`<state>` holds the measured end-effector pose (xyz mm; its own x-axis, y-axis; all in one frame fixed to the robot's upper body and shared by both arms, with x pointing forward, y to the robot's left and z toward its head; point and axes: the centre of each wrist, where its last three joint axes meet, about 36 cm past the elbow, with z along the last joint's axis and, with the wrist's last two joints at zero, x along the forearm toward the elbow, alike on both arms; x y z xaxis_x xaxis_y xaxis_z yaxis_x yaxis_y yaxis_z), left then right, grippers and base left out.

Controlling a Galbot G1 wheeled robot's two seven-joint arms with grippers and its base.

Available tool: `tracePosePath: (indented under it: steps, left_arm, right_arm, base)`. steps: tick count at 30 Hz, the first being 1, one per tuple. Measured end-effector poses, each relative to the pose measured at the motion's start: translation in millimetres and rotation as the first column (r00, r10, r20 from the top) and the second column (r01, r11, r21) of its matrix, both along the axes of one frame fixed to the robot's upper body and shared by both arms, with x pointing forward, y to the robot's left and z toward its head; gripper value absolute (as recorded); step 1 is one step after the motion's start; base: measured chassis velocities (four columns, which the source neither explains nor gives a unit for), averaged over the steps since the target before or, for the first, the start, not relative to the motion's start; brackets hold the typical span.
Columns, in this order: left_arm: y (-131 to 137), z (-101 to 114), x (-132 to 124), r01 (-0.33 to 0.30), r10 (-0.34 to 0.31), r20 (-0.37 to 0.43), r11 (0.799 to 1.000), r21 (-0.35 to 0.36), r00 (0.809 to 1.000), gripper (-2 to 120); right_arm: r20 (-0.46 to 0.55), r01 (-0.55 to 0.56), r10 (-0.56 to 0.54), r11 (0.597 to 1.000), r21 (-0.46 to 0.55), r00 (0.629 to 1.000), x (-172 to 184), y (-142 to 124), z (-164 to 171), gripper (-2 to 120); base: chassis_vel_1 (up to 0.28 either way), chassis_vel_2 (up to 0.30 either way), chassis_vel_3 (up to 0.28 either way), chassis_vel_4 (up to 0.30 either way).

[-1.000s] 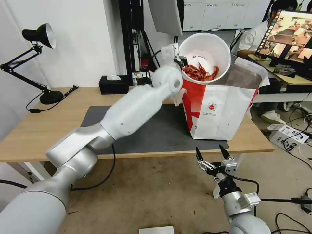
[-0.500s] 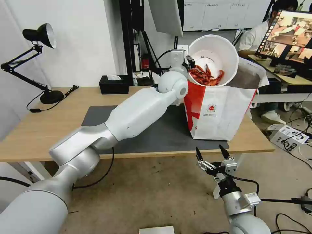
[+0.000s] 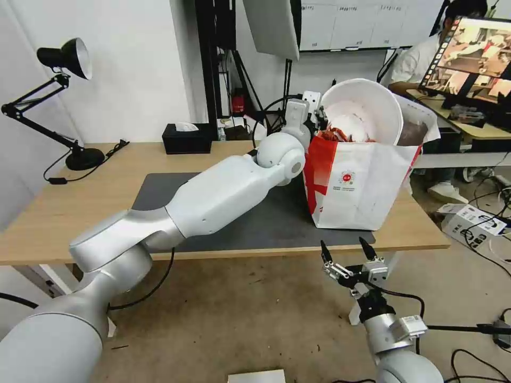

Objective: Pick up the trash from the table and place it into the takeout bag.

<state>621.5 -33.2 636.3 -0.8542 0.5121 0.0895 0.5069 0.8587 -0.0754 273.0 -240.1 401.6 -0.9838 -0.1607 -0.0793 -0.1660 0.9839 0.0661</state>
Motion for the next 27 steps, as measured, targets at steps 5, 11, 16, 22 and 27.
tracePosePath:
  steps: [5, 11, 16, 22, 27]
  left_arm:
    - [1.8, 2.0, 1.0, 0.023, -0.023, -0.069, 1.0, -0.003, 0.997, 0]
    - [5.4, 2.5, 4.6, 0.053, -0.044, -0.147, 0.997, 0.059, 0.988, 0]
    - [3.4, 1.1, 4.8, 0.067, -0.051, -0.178, 0.994, 0.088, 0.983, 9]
    - [-6.6, 2.9, 0.4, 0.107, -0.082, -0.219, 0.988, 0.107, 0.972, 30]
    - [-8.6, 3.0, -0.7, 0.12, -0.093, -0.232, 0.987, 0.107, 0.968, 48]
  right_arm:
    - [0.0, 0.0, 0.0, 1.0, 0.0, 1.0, 0.0, 0.0, 0.0, 100]
    - [0.0, 0.0, 0.0, 1.0, 0.0, 1.0, 0.0, 0.0, 0.0, 100]
    - [0.0, 0.0, 0.0, 1.0, 0.0, 1.0, 0.0, 0.0, 0.0, 100]
    - [0.0, 0.0, 0.0, 1.0, 0.0, 1.0, 0.0, 0.0, 0.0, 100]
    - [0.0, 0.0, 0.0, 1.0, 0.0, 1.0, 0.0, 0.0, 0.0, 100]
  base:
    - [0.0, 0.0, 0.0, 0.0]
    - [0.0, 0.0, 0.0, 0.0]
    - [0.0, 0.0, 0.0, 0.0]
    - [0.0, 0.0, 0.0, 0.0]
    - [0.0, 0.0, 0.0, 0.0]
